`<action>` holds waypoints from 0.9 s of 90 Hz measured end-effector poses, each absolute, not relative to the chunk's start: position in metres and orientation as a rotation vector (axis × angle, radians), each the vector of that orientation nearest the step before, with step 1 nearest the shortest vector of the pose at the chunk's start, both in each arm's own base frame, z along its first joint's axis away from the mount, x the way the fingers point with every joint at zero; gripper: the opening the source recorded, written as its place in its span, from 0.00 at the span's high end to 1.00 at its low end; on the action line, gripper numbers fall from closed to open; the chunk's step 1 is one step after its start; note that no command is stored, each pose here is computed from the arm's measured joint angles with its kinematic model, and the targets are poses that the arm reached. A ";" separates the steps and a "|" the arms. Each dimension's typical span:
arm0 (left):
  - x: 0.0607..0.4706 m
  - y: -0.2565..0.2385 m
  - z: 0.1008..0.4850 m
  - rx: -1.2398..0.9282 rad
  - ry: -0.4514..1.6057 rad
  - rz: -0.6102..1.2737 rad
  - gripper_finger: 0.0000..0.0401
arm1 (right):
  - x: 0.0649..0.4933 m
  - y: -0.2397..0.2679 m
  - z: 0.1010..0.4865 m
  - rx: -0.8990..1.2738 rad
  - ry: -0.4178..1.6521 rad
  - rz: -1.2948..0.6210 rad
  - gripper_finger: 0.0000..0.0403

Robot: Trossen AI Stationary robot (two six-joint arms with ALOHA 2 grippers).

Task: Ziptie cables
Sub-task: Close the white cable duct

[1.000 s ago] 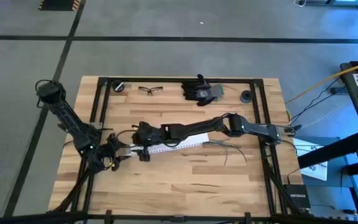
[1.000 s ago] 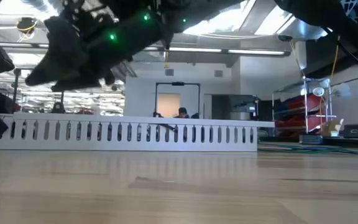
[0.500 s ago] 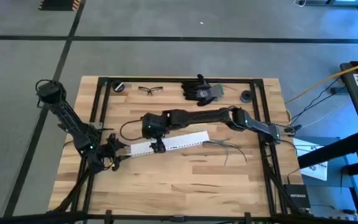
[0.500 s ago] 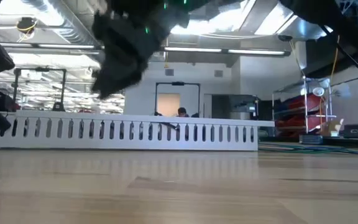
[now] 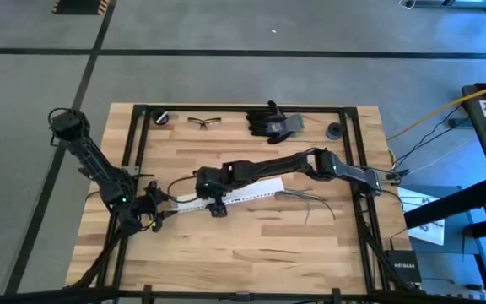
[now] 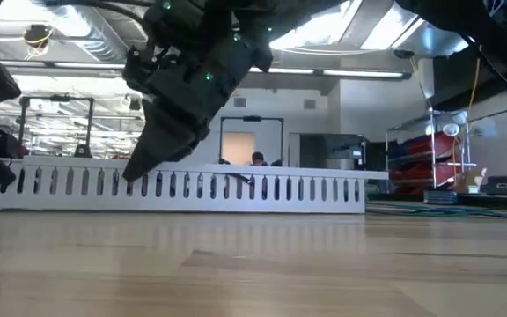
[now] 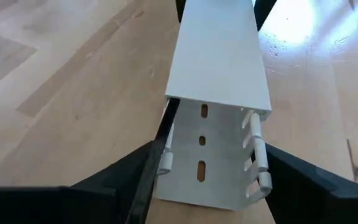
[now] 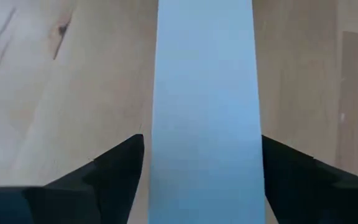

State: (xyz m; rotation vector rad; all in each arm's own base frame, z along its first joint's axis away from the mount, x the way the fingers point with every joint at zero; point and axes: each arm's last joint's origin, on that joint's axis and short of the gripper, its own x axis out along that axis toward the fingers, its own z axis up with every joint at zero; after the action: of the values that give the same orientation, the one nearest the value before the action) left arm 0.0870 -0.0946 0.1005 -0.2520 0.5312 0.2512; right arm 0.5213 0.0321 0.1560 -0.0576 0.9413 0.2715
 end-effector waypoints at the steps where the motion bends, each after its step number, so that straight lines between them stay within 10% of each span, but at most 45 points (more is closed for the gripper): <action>1: 0.087 -0.095 0.101 -0.252 0.531 0.251 0.41 | 0.521 0.032 0.156 -0.058 0.941 0.271 0.36; 81: 0.087 -0.095 0.100 -0.238 0.538 0.248 0.41 | 0.542 0.034 0.143 0.012 0.757 0.254 0.48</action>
State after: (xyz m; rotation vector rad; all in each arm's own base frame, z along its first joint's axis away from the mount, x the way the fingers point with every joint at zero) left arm 0.0871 -0.0946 0.1000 -0.2375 0.5377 0.2479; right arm 0.5417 0.0339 0.1431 0.0117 0.7573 0.2542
